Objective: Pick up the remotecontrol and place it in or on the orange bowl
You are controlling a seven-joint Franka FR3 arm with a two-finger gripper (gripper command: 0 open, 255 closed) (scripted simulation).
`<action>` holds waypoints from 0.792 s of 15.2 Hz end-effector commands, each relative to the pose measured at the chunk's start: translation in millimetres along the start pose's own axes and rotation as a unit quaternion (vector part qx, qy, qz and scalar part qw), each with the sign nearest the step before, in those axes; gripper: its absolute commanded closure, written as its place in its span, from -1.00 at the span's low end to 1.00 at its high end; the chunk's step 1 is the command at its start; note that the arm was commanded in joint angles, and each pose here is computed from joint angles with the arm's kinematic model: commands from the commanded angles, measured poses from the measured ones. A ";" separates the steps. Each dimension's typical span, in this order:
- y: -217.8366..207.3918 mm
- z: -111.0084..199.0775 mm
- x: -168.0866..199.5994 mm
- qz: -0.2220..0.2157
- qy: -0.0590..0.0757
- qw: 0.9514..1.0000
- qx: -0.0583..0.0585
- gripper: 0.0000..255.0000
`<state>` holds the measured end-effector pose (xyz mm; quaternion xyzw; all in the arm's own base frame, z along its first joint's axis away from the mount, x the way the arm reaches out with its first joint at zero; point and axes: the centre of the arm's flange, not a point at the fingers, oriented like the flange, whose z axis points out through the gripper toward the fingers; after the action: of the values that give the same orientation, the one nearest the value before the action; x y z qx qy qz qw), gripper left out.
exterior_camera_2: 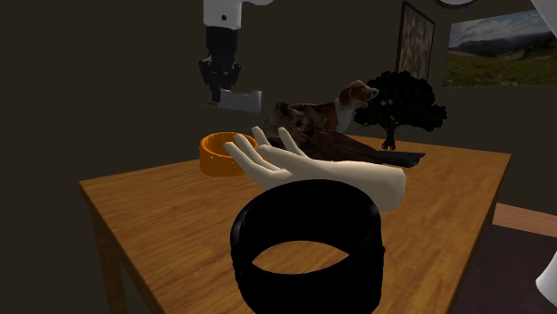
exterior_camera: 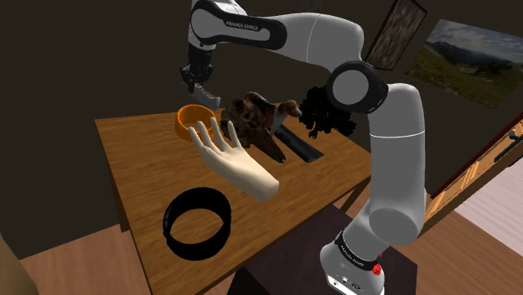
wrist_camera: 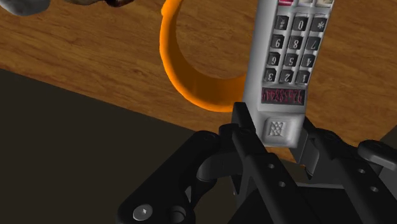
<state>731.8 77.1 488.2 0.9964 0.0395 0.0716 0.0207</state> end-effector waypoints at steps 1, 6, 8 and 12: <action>21.6 1.3 11.9 -0.001 0.000 1.000 0.000 1.00; 26.8 22.8 12.5 -0.001 0.000 1.000 0.000 1.00; 26.3 33.2 11.0 -0.001 0.000 1.000 0.000 1.00; 25.3 54.1 8.1 -0.001 0.000 1.000 0.000 1.00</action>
<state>749.4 50.5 441.5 0.9964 0.0400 0.0714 0.0207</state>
